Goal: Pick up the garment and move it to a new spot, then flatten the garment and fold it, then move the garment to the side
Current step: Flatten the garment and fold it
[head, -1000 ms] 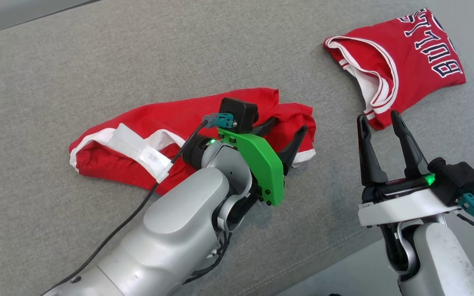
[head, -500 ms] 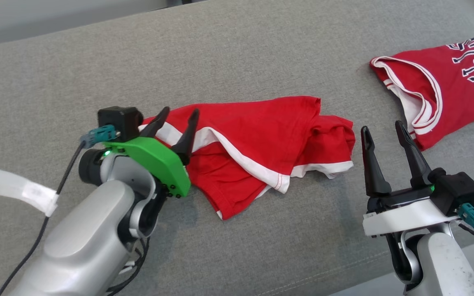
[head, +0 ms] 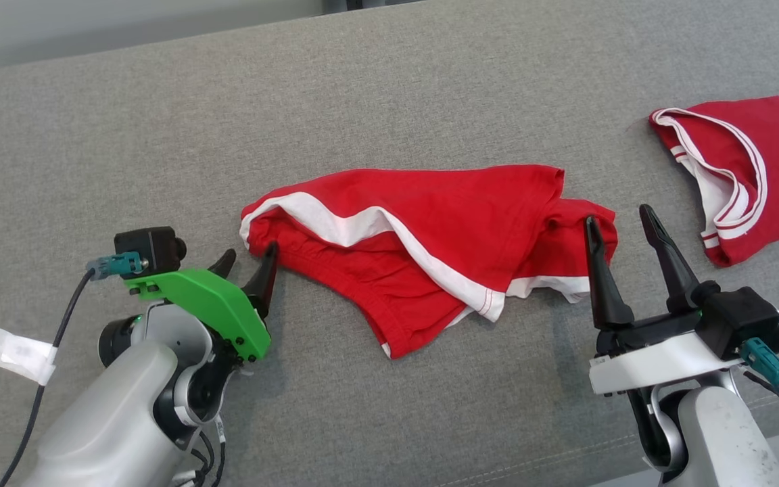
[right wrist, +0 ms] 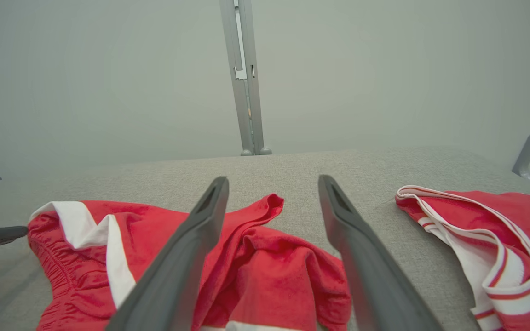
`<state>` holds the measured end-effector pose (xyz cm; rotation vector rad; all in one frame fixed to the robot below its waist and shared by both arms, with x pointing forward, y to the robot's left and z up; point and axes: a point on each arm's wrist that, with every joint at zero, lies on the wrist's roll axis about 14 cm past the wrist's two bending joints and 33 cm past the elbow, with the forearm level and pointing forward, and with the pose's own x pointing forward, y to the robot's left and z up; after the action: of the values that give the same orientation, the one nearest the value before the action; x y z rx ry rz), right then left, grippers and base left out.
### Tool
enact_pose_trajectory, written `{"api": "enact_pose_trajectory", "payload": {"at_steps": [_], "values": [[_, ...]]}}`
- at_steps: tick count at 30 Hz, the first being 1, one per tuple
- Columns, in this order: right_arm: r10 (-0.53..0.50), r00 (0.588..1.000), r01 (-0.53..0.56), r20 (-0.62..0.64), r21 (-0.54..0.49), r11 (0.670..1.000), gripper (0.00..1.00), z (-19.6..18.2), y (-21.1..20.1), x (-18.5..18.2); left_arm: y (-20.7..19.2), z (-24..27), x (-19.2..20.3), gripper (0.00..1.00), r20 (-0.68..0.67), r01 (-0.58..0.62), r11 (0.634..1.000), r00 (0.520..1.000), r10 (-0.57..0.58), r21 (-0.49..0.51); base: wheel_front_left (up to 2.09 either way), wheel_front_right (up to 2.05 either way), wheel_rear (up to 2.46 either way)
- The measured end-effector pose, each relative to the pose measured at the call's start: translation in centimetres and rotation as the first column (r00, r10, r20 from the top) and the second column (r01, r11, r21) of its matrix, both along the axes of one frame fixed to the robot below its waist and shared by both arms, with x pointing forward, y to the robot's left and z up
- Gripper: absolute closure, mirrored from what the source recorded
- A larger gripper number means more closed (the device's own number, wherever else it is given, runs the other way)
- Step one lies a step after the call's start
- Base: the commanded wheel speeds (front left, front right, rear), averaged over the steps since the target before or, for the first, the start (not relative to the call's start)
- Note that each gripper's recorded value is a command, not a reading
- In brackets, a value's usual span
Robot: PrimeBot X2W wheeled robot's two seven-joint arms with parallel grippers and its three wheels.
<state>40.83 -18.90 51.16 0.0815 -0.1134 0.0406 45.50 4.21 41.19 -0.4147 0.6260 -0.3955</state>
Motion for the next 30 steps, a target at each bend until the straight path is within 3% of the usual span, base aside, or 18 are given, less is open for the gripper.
{"api": "enact_pose_trajectory", "payload": {"at_steps": [6,14,15,16,17,20,24,27,30], "values": [[-0.010,1.000,0.010,-0.005,-0.001,1.000,0.00,-0.1,-0.3,-0.2,-1.6,-0.9,-0.3,0.00,-0.099,-0.005,0.995,0.995,-0.005,-0.096,0.00,0.00,0.00],[-0.051,0.999,0.051,-0.015,0.002,0.999,0.00,-0.3,-1.7,-0.9,-1.3,-2.9,0.4,0.00,-0.178,-0.040,0.994,0.984,0.021,-0.106,0.00,0.00,0.00],[-0.056,0.998,0.056,-0.017,0.001,0.998,0.00,-0.3,-1.9,-0.9,-1.6,-2.7,0.7,0.09,-0.176,-0.041,0.991,0.984,0.018,-0.128,0.00,0.00,0.00],[-0.059,0.998,0.060,-0.018,0.001,0.998,0.00,-0.3,-2.0,-1.0,-1.9,-2.4,1.1,0.69,-0.167,-0.045,0.988,0.986,0.019,-0.151,0.00,0.00,0.00],[-0.063,0.998,0.063,-0.020,0.000,0.998,0.00,-0.4,-2.1,-1.0,-2.3,-1.9,1.5,1.00,-0.148,-0.045,0.984,0.989,0.020,-0.171,0.00,0.00,0.00],[-0.073,0.997,0.073,-0.022,0.003,0.997,0.00,-0.4,-2.4,-1.2,-3.6,0.2,2.9,1.00,-0.033,0.015,0.979,0.999,-0.022,-0.203,0.00,0.00,0.00],[-0.083,0.996,0.083,-0.020,0.002,0.997,0.00,-0.3,-2.7,-1.3,-5.2,3.3,3.7,1.00,0.159,0.141,0.976,0.981,-0.115,-0.165,0.00,0.00,0.00],[-0.088,0.996,0.088,-0.017,0.002,0.996,0.00,-0.2,-2.9,-1.3,-6.2,5.5,3.4,1.00,0.316,0.256,0.965,0.921,-0.227,-0.052,0.00,0.00,0.00],[-0.097,0.995,0.097,-0.016,0.002,0.995,0.00,-0.2,-3.2,-1.5,-7.2,7.6,1.8,1.00,0.435,0.368,0.928,0.826,-0.358,0.064,0.00,0.00,0.00]]}}
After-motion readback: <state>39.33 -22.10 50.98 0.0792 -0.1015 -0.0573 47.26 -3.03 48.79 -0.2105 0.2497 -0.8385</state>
